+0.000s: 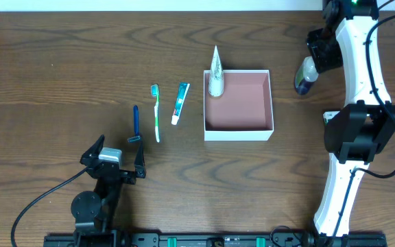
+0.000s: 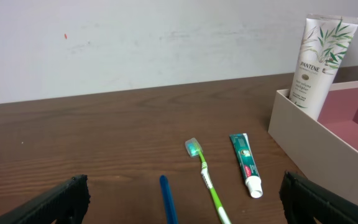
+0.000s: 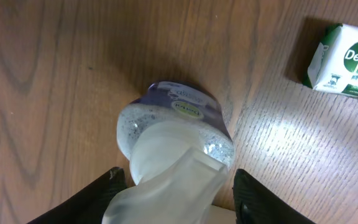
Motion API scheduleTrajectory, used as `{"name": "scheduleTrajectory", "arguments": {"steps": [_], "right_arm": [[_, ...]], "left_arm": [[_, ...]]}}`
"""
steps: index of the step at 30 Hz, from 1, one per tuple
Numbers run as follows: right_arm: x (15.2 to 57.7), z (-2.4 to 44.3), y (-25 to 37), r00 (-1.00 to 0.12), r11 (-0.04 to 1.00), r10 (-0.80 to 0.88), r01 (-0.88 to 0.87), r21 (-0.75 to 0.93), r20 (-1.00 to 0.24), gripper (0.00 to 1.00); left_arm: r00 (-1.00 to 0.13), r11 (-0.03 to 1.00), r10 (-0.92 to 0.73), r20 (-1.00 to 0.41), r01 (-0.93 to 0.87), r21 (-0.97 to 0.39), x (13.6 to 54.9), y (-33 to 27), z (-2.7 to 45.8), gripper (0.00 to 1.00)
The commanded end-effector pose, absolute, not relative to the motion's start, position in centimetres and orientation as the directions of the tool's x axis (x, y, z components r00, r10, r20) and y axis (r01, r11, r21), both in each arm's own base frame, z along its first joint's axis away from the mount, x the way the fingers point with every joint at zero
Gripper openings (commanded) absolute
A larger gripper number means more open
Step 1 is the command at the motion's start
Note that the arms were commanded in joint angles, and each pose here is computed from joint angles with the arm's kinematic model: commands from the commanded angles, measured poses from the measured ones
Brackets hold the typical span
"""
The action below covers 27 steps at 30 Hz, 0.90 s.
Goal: Pack container
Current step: 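Grasp the purple pump soap bottle with the right gripper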
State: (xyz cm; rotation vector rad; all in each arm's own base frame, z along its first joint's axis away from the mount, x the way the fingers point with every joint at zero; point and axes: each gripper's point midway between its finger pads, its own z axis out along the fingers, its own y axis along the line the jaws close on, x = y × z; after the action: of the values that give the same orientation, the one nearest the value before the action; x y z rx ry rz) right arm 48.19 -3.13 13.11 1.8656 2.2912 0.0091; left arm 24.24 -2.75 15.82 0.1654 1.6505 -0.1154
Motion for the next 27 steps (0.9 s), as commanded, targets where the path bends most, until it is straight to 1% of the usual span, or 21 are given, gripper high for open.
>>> {"name": "scheduleTrajectory", "arguments": {"steps": [1, 2, 4, 5, 13, 14, 16, 17, 22, 27], "right_arm": [[48.1, 12.5, -3.9, -0.178, 0.195, 0.971, 0.976, 0.100, -0.161, 0.47], [48.1, 12.5, -3.9, -0.178, 0.195, 0.971, 0.976, 0.100, -0.160, 0.47], [48.1, 12.5, -3.9, -0.178, 0.196, 0.971, 0.976, 0.099, -0.160, 0.40], [48.1, 12.5, -3.9, -0.179, 0.197, 0.971, 0.975, 0.099, -0.160, 0.39], [47.9, 12.4, -3.9, -0.181, 0.197, 0.971, 0.976, 0.092, -0.159, 0.35], [47.8, 12.4, -3.9, -0.192, 0.208, 0.968, 0.974, 0.088, -0.159, 0.33], [47.8, 12.4, -3.9, -0.211, 0.226, 0.964, 0.971, 0.084, -0.161, 0.23], [47.8, 12.4, -4.0, -0.216, 0.231, 0.963, 0.970, 0.082, -0.162, 0.20], [47.2, 12.5, -4.4, -0.212, 0.224, 0.965, 0.972, 0.064, -0.157, 0.20], [47.2, 13.3, -4.9, -0.309, 0.324, 0.934, 0.944, 0.059, -0.181, 0.20]], "left_arm": [[-0.123, 0.981, 0.046, -0.991, 0.190, 0.022, 24.2, -2.9, 14.2, 0.98], [-0.123, 0.981, 0.046, -0.991, 0.191, 0.022, 24.2, -2.9, 14.2, 0.98], [-0.124, 0.981, 0.046, -0.991, 0.191, 0.022, 24.2, -2.9, 14.2, 0.98], [-0.123, 0.981, 0.046, -0.991, 0.190, 0.022, 24.2, -2.9, 14.2, 0.98], [-0.124, 0.981, 0.046, -0.991, 0.191, 0.022, 24.2, -2.9, 14.2, 0.98], [-0.123, 0.981, 0.046, -0.991, 0.191, 0.022, 24.2, -2.9, 14.2, 0.98], [-0.123, 0.981, 0.046, -0.991, 0.190, 0.022, 24.2, -2.9, 14.2, 0.98], [-0.124, 0.981, 0.046, -0.991, 0.190, 0.022, 24.2, -2.9, 14.2, 0.98], [-0.124, 0.981, 0.046, -0.991, 0.190, 0.022, 24.2, -2.9, 14.2, 0.98], [-0.124, 0.981, 0.046, -0.991, 0.190, 0.022, 24.2, -2.9, 14.2, 0.98]]}}
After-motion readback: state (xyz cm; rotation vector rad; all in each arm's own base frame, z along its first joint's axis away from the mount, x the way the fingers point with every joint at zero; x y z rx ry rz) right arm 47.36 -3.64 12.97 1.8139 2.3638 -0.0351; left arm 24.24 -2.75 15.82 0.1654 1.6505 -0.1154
